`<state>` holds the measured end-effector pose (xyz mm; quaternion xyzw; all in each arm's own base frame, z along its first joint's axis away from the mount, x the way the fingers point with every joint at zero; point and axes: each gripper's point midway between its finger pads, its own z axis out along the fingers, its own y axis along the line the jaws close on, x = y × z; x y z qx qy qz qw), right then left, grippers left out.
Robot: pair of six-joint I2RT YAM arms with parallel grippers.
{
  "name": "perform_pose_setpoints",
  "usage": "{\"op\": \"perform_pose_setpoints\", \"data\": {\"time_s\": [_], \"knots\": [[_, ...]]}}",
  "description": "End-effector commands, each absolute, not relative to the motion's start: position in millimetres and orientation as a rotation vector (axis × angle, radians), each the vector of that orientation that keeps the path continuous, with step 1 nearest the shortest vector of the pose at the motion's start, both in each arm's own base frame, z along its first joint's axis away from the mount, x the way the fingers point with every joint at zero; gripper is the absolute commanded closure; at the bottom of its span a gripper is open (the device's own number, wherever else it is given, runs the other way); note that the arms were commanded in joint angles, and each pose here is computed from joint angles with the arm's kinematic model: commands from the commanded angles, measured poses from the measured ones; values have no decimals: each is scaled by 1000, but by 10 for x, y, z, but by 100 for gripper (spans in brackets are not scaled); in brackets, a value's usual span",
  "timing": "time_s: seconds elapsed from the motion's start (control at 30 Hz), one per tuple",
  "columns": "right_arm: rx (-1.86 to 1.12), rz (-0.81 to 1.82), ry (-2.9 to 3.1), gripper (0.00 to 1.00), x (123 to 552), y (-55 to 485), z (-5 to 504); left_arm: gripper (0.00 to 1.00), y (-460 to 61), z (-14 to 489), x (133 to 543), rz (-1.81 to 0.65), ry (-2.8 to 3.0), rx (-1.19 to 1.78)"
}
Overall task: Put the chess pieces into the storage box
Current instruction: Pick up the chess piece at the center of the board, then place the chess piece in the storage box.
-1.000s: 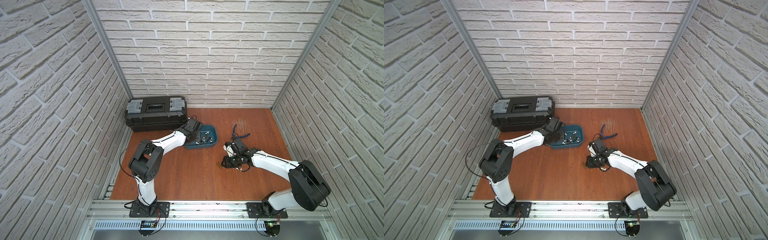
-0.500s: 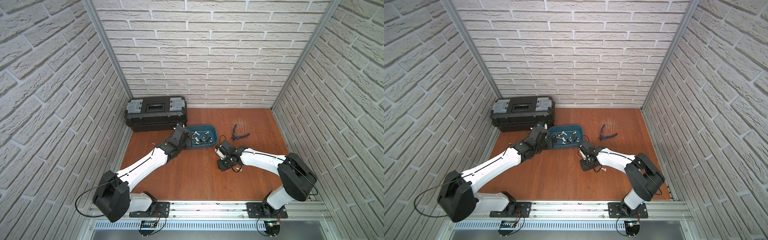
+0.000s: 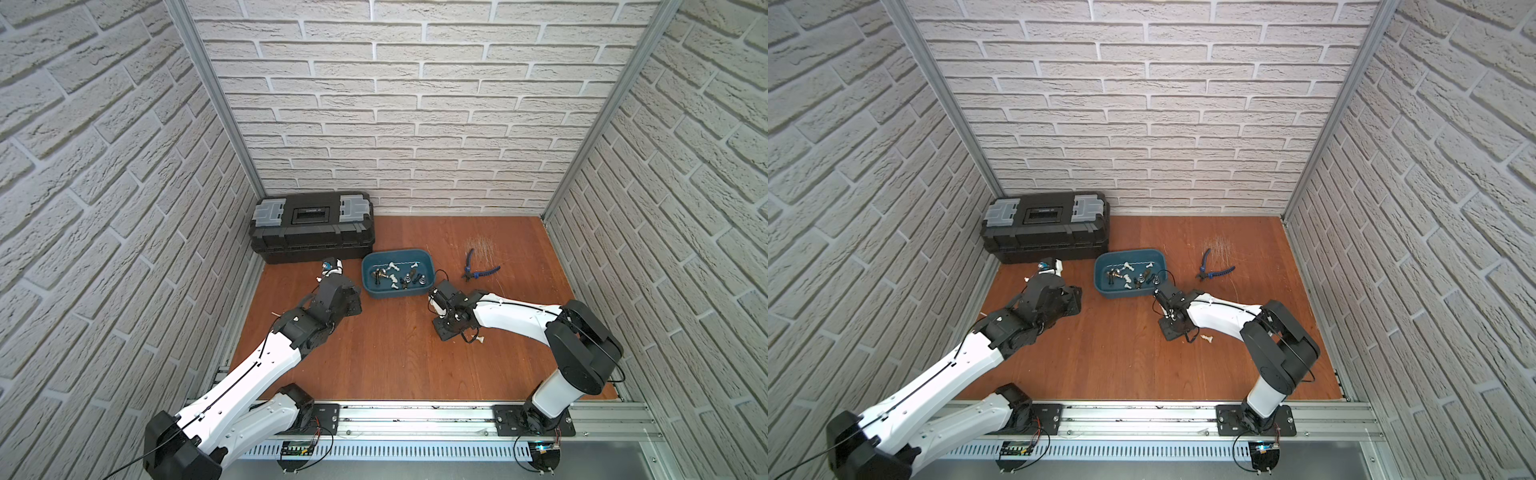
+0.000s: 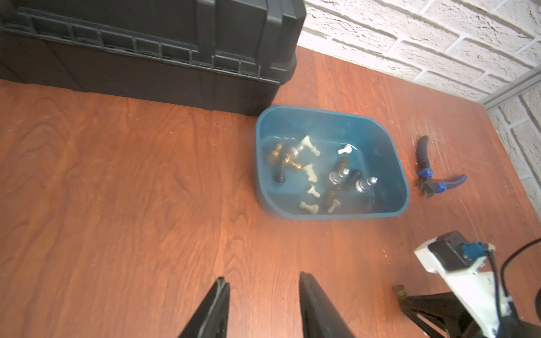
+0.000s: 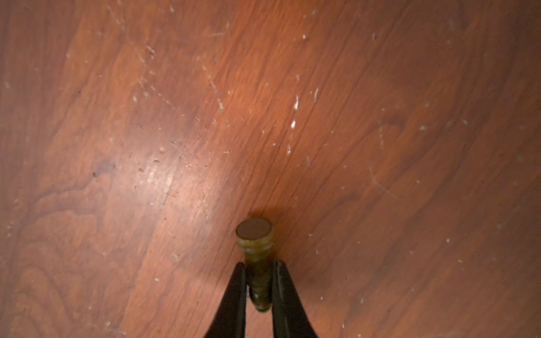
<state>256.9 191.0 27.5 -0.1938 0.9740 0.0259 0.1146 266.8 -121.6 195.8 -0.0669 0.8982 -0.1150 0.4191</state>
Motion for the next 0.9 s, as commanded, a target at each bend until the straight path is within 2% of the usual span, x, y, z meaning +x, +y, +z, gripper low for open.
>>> {"op": "perform_pose_setpoints", "data": {"time_s": [0.0, 0.17, 0.27, 0.57, 0.7, 0.8, 0.87], "knots": [[-559, 228, 2741, 93, 2683, 2150, 791, 56, -1044, 1922, 2591, -223, 2249, -203], [-564, 320, 2656, 93, 2966, 2447, 1237, 56, -953, 1959, 2544, -215, 2229, -228], [-591, 300, 2613, 93, 3293, 2650, 1346, 56, -941, 1946, 2533, -221, 2228, -241], [-538, 244, 2597, 94, 4369, 3065, 1052, 56, -928, 1804, 2491, -217, 2267, -265], [-519, 244, 2588, 85, 4603, 3141, 1004, 56, -910, 1807, 2467, -202, 2282, -256], [-526, 240, 2586, 73, 4627, 3151, 1108, 56, -914, 1791, 2453, -204, 2287, -253], [-516, 246, 2566, 70, 4584, 3111, 1238, 56, -924, 1763, 2463, -206, 2288, -253]]}}
